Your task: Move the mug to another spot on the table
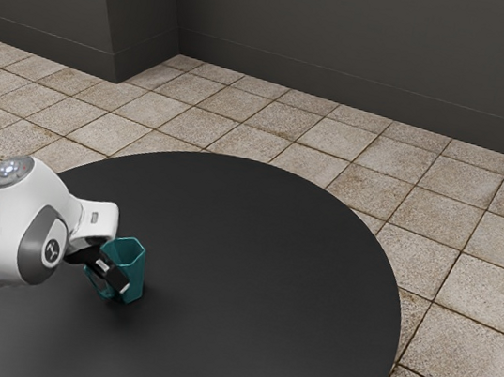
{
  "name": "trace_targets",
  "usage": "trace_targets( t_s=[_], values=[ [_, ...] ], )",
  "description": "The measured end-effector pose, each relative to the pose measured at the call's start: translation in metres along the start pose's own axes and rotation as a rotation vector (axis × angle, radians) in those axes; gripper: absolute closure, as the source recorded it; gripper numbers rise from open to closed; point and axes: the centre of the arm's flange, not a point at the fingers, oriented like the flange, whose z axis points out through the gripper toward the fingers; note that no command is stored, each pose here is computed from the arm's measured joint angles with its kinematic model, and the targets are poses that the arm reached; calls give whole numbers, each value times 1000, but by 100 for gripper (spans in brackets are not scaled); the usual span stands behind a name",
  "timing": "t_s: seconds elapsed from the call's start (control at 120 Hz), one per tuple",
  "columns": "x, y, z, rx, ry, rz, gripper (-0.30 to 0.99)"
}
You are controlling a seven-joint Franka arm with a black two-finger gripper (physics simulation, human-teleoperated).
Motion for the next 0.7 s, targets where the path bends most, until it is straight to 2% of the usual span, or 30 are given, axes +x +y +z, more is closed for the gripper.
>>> trace_targets(
  t_s=[0.7],
  values=[
    [12, -5, -22, 17, 54, 16, 0]
  ],
)
